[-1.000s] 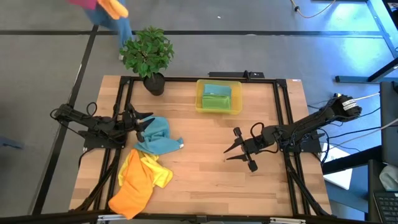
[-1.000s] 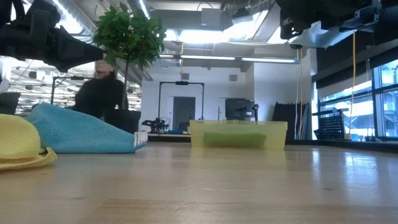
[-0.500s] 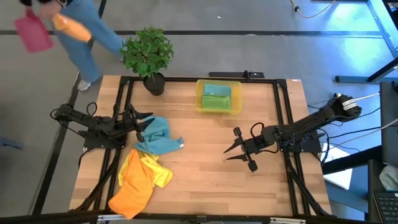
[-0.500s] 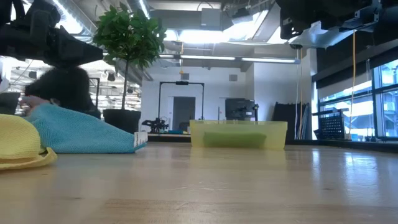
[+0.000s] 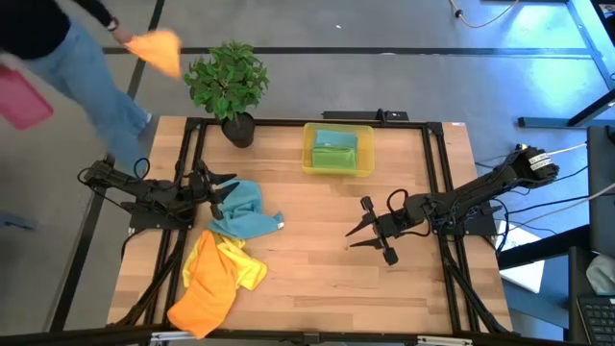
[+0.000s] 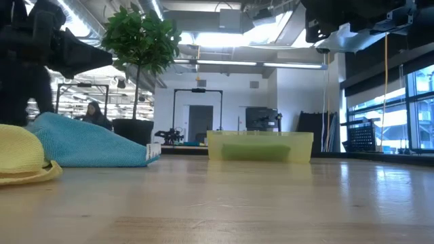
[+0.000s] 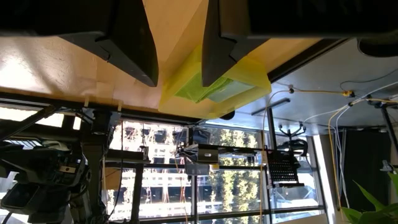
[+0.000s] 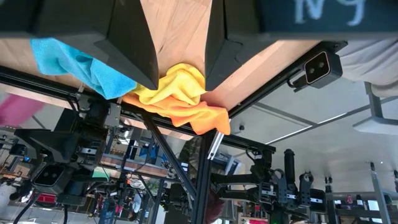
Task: Fold microfiber towels
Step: Fold the blue microfiber towel
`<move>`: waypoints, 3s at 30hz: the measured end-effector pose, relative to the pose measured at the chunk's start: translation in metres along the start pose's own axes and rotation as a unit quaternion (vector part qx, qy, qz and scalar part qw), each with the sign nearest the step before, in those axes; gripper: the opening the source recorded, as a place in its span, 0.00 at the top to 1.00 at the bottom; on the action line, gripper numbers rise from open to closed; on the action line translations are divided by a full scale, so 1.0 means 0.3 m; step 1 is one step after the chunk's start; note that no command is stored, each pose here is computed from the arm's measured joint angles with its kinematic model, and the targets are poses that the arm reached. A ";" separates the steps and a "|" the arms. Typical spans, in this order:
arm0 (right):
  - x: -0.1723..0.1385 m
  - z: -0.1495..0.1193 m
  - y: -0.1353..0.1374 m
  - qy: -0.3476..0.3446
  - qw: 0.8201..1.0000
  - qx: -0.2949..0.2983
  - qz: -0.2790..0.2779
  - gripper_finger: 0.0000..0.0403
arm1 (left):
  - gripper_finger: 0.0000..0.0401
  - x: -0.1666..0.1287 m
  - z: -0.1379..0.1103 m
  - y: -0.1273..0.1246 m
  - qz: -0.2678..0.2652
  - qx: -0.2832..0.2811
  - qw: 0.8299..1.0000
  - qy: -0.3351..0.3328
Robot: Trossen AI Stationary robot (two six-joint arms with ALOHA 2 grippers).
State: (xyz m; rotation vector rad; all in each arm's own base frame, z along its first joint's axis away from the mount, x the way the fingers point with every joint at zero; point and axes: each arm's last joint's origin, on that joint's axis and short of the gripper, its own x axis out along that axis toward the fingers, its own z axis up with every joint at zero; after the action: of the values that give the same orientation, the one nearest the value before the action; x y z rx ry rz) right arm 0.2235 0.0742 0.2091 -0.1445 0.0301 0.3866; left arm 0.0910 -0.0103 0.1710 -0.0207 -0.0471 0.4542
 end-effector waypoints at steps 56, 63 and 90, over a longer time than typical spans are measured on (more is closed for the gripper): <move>0.000 0.000 0.000 0.000 1.000 0.002 0.000 0.67 | 0.72 0.000 0.000 0.000 0.000 0.000 1.000 0.000; 0.000 0.009 -0.001 -0.015 1.000 0.000 0.001 0.67 | 0.72 0.000 0.000 0.000 0.002 0.015 1.000 0.000; 0.000 0.010 0.000 -0.015 1.000 0.001 0.003 0.67 | 0.72 -0.019 0.081 -0.039 -0.235 0.148 0.946 -0.170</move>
State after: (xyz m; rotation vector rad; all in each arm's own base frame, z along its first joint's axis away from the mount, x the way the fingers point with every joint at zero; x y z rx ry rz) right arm 0.2235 0.0745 0.2120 -0.1365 0.0006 0.3938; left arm 0.0897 -0.0233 0.1955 0.3598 -0.3155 -0.0224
